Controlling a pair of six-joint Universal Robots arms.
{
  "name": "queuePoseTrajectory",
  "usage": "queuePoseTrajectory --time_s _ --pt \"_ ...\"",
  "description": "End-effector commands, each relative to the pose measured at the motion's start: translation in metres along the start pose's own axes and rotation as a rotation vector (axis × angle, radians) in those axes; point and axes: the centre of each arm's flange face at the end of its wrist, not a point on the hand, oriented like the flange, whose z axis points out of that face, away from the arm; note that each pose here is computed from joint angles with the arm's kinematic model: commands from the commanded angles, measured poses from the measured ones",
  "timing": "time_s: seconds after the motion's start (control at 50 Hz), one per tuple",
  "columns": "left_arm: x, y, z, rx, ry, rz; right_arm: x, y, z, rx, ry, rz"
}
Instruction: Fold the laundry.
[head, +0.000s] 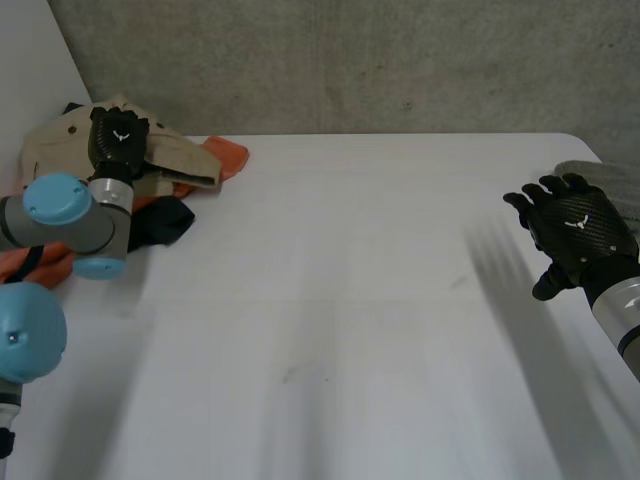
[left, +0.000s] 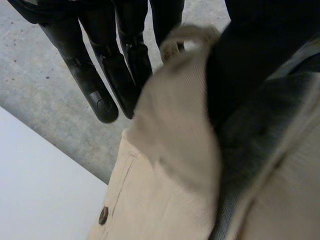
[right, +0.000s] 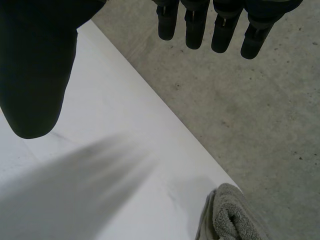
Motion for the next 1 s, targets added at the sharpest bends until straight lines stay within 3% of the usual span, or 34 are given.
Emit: queuePoseTrajectory --time_s 0.02,0.12,0.2,0.22,0.28,0.3,0.36,0.46,0.54,0.6,0.72,0.82,0.9,1.0 --pt "-0.005 -0.042 0.003 -0.01 -0.096 -0.027 0.0 0.0 -0.001 -0.001 -0.001 -0.001" --pt "-0.015 -0.135 -0.012 0.063 -0.074 -0.092 0.0 0.0 -0.001 0.0 0.0 -0.001" --pt "-0.015 -0.222 -0.044 0.152 -0.01 -0.233 0.0 0.0 -0.001 0.0 -0.002 -0.001" --pt "-0.005 -0.255 -0.066 0.18 0.052 -0.308 0.0 -0.001 -0.001 0.0 -0.002 -0.001" --pt "0.015 -0.295 -0.108 0.177 0.18 -0.409 0.001 -0.002 -0.002 0.003 0.004 0.001" --pt "0.03 -0.313 -0.136 0.152 0.273 -0.457 0.002 -0.001 -0.002 0.003 0.005 0.003" --pt "0.05 -0.336 -0.173 0.118 0.4 -0.516 0.004 -0.001 -0.002 0.002 0.012 0.002" --pt "0.118 -0.34 -0.243 -0.059 0.641 -0.567 0.009 0.001 0.0 -0.006 0.029 0.005" --pt "0.156 -0.324 -0.281 -0.231 0.729 -0.555 0.014 0.004 0.001 -0.017 0.043 0.01" --pt "0.165 -0.317 -0.294 -0.336 0.776 -0.547 0.014 0.006 0.0 -0.033 0.039 0.018" --pt "0.134 -0.337 -0.277 -0.326 0.738 -0.568 0.01 0.006 -0.004 -0.075 0.005 0.057" --pt "0.063 -0.333 -0.198 -0.207 0.505 -0.612 -0.001 0.005 -0.015 -0.167 -0.066 0.167" --pt "0.033 -0.308 -0.155 -0.119 0.459 -0.515 -0.022 -0.007 -0.028 -0.233 -0.162 0.308" --pt "0.049 -0.254 -0.129 -0.072 0.585 -0.316 -0.041 -0.015 -0.043 -0.32 -0.238 0.453"
